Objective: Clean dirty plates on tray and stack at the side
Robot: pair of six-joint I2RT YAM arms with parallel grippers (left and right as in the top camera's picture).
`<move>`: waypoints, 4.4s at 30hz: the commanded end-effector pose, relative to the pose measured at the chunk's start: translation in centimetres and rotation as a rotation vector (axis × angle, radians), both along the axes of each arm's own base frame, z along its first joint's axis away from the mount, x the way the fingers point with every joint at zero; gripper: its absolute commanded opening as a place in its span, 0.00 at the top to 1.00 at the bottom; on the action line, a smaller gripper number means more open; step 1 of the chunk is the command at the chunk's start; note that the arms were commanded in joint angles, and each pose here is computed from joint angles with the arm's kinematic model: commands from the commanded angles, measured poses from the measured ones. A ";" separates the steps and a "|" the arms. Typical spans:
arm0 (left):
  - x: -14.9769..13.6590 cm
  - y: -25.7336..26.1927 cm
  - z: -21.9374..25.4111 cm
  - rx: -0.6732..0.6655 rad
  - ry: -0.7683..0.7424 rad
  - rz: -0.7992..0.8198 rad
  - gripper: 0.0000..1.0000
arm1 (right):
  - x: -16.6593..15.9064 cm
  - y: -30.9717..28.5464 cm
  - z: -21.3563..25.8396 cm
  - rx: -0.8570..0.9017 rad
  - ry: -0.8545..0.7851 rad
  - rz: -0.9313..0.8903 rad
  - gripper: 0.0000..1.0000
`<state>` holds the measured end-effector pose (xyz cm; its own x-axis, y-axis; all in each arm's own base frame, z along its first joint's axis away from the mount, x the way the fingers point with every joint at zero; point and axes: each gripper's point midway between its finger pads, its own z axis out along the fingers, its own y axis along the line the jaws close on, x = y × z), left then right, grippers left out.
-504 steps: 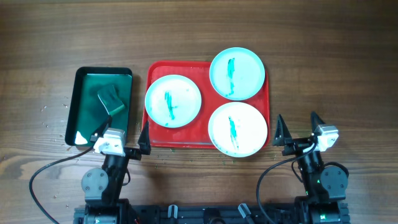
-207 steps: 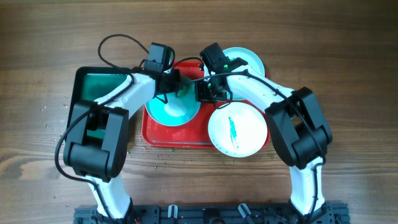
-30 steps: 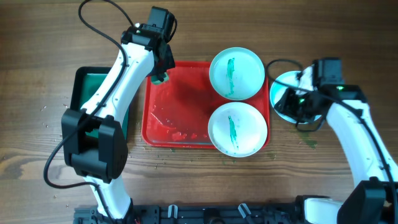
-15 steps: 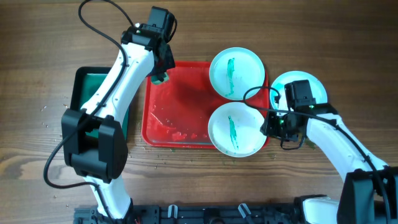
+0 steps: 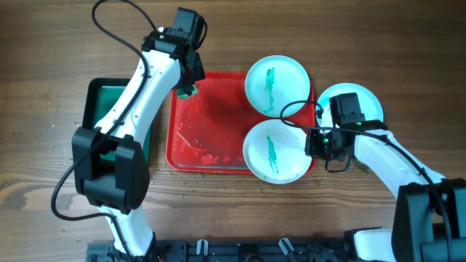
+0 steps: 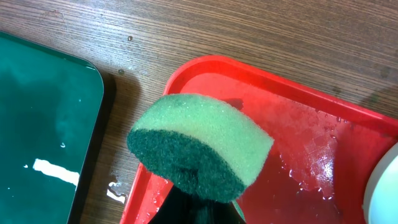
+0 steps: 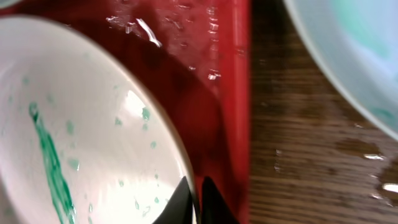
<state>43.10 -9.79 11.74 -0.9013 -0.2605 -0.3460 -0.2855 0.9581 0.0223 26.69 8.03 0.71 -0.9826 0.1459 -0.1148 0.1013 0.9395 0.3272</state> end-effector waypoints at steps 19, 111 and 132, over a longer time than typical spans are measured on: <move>0.2 2.0 -0.5 -0.001 0.012 0.062 0.96 | 7.5 14.8 4.2 0.007 -0.184 -0.056 0.96; -1.2 3.5 -10.6 0.131 -0.070 -0.001 0.96 | 9.0 19.0 -1.2 0.256 0.016 0.134 0.96; -3.9 10.6 3.5 -0.053 0.080 0.207 0.96 | 8.3 6.5 17.8 -0.256 -0.439 0.017 0.96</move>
<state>39.10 1.11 15.03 -0.8600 -0.4395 -0.2591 -0.4629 0.8858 0.0340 33.83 18.92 12.63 -0.9389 0.0368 -0.3421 -0.0562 0.9645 0.2579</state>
